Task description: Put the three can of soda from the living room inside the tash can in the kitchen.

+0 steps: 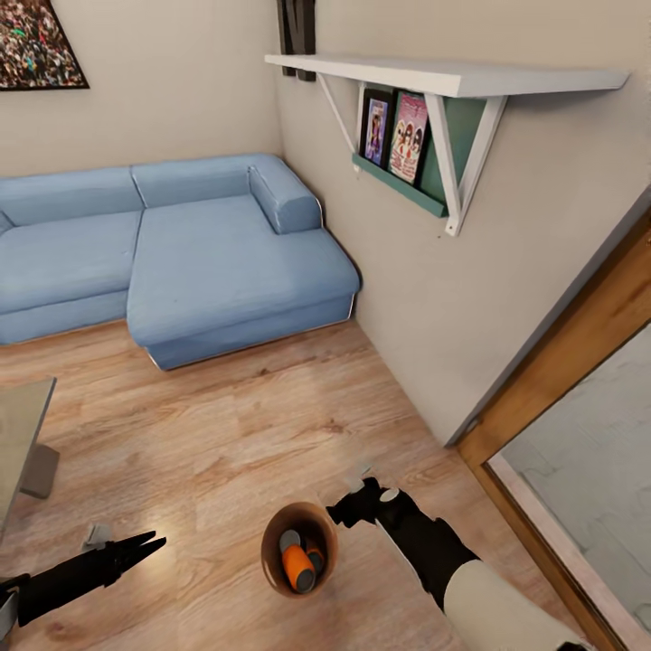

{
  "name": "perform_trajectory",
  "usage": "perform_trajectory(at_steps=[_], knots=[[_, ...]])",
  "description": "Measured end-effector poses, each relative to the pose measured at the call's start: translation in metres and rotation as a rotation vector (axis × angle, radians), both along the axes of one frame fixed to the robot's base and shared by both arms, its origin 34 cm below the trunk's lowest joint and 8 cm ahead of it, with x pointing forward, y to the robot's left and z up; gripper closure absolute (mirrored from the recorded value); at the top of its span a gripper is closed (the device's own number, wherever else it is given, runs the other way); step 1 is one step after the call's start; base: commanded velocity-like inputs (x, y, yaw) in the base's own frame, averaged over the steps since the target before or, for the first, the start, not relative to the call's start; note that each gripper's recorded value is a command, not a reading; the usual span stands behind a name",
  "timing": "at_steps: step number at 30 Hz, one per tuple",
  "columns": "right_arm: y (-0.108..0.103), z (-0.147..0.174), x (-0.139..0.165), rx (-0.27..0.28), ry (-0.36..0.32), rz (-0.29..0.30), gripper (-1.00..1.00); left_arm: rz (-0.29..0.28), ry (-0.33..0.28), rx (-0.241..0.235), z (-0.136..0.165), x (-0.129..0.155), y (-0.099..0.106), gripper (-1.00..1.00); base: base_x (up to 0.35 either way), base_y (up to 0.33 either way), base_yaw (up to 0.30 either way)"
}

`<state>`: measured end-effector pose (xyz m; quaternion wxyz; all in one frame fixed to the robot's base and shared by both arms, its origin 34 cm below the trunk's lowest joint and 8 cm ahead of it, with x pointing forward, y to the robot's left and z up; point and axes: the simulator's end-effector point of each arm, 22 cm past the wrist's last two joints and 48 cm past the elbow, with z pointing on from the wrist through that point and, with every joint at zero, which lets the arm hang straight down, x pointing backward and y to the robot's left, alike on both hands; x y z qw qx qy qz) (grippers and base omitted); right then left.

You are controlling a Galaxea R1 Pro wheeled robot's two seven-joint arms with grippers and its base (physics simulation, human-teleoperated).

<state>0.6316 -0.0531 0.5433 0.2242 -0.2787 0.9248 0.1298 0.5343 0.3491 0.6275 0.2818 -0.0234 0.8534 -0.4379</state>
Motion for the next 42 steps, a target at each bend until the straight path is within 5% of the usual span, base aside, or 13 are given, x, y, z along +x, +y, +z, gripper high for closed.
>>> perform_trajectory(at_steps=[12,14,20,25,35,42], knots=[[-0.080,-0.061,-0.068,-0.048,0.056,-0.073,-1.00,0.012,0.001,0.000,0.008,-0.001,0.002,-1.00,0.000,0.000,0.000],[-0.106,-0.074,-0.092,-0.071,0.085,-0.095,-1.00,0.042,0.034,0.025,-0.014,-0.031,0.009,-1.00,0.000,0.000,0.000],[-0.117,-0.082,-0.120,-0.054,0.141,-0.188,-1.00,0.072,0.070,0.084,-0.041,-0.086,0.018,-1.00,0.000,0.000,0.000],[-0.129,-0.088,-0.143,-0.052,0.176,-0.244,-1.00,-0.016,0.114,0.110,-0.051,-0.120,0.008,-1.00,0.000,0.000,0.000],[-0.136,-0.094,-0.187,-0.062,0.226,-0.260,-1.00,-0.249,0.191,0.072,-0.064,-0.170,-0.053,-1.00,0.000,0.000,-0.005],[-0.148,-0.092,-0.190,-0.063,0.187,-0.264,-1.00,-0.365,0.218,0.059,-0.070,-0.192,-0.085,-1.00,0.000,0.000,-0.060]])
